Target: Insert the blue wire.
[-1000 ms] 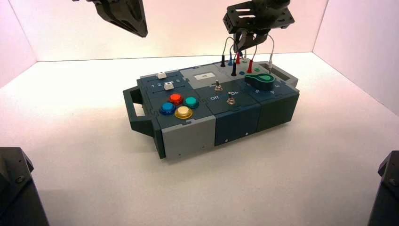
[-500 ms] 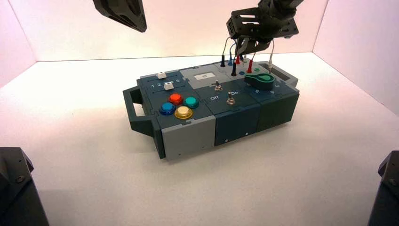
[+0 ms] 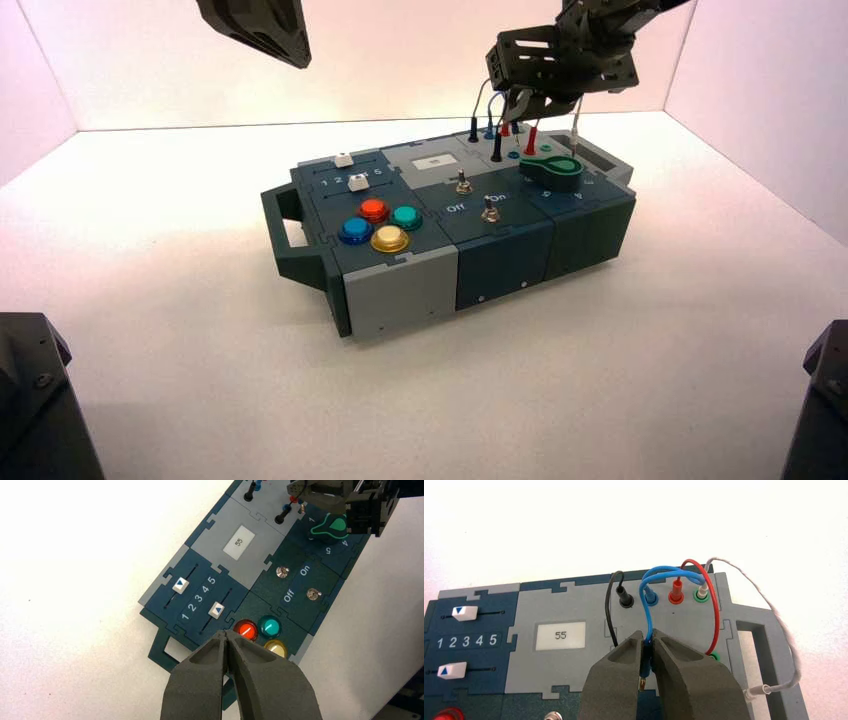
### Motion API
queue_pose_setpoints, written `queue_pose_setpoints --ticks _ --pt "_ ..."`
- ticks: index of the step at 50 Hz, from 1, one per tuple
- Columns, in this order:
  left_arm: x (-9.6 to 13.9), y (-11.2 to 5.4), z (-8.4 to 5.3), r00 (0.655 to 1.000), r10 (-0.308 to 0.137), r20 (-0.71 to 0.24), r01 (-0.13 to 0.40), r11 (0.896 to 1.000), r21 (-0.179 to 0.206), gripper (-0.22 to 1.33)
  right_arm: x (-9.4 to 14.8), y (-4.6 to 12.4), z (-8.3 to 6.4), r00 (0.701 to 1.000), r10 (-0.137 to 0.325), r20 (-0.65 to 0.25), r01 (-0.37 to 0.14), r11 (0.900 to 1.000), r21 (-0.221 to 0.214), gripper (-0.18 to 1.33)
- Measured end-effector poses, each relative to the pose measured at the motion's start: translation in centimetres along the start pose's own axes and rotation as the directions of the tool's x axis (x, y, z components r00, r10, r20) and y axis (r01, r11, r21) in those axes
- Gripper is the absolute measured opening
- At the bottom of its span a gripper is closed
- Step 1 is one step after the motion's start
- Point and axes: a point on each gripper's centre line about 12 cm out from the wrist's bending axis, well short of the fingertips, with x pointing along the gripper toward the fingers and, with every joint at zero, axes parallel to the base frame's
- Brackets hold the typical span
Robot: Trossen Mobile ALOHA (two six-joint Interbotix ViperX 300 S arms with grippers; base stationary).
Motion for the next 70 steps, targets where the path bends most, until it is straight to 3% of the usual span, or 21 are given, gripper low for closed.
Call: queue_pose_setpoints --ticks 70 --pt "-0.1 0.1 0.0 1.0 0.004 0.004 -0.004 1.0 0.013 -0.16 1.3 -0.2 -1.1 1.0 -0.007 -0.016 0.007 0.9999 -0.007 0.01"
